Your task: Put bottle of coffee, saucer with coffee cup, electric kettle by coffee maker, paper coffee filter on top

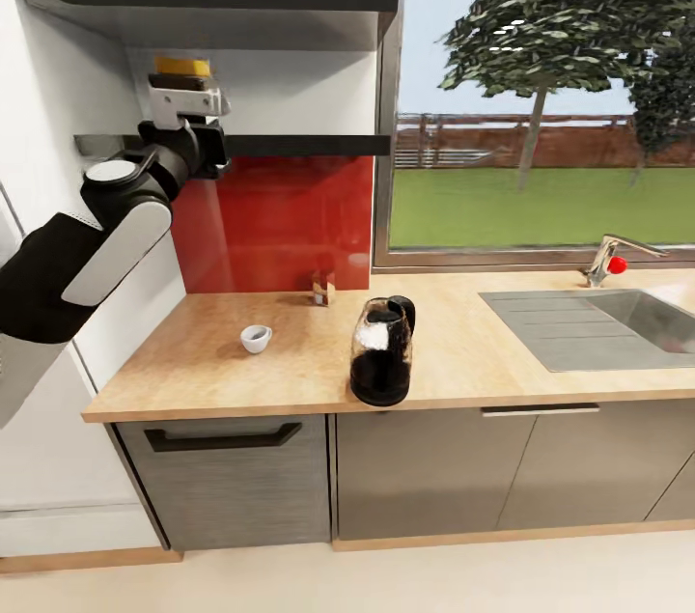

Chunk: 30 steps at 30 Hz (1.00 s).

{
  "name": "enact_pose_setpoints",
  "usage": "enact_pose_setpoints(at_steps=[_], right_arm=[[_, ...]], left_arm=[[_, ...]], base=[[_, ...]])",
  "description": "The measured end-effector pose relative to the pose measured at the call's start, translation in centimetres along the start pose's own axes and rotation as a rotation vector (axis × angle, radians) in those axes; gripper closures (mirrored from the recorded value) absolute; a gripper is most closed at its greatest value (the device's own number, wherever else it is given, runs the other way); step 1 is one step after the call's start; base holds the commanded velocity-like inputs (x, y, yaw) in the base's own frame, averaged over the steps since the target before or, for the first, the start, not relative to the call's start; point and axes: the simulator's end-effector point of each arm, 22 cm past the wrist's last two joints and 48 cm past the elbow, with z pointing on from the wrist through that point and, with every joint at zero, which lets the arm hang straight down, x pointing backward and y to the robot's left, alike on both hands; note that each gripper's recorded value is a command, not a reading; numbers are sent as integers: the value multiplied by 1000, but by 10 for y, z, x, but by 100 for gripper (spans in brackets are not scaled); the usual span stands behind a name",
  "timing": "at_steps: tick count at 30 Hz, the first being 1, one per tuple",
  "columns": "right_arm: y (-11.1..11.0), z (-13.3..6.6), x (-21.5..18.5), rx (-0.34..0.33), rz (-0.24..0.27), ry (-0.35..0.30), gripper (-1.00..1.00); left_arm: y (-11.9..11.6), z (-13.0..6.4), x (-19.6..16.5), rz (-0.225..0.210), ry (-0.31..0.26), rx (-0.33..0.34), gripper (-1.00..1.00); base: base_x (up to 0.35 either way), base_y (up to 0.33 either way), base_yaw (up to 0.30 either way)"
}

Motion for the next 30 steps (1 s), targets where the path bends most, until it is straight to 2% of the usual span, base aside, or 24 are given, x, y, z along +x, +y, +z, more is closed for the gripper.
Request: enact_pose_setpoints(at_steps=[4,6,7,11,14,20,30], right_arm=[[0,0,0,0,-1,0,-100],[0,0,0,0,0,0,-100],[0,0,0,0,1,0,-100],[0,0,0,1,1,0,-100],[-1,0,-1,2,2,-2,-100],[-2,0,-1,4,6,-4,-100],[-2,0,-1,4,6,-3,-100]], left_arm=[[-3,-5,17,-40,-8,5,100],[-7,-14,58,-86,24,10,100],[-8,-17,67,-101,29,11,100],[-8,-22,83,-126,32,8,100],[-10,-29,106,-144,58,7,100],[-11,-35,127,-154,85,4,100],[-10,-35,129,-152,87,1,100]], base=[[0,0,0],[0,0,0],[0,0,0],[0,0,0],[0,0,0],[0,0,-1],[0,0,-111]])
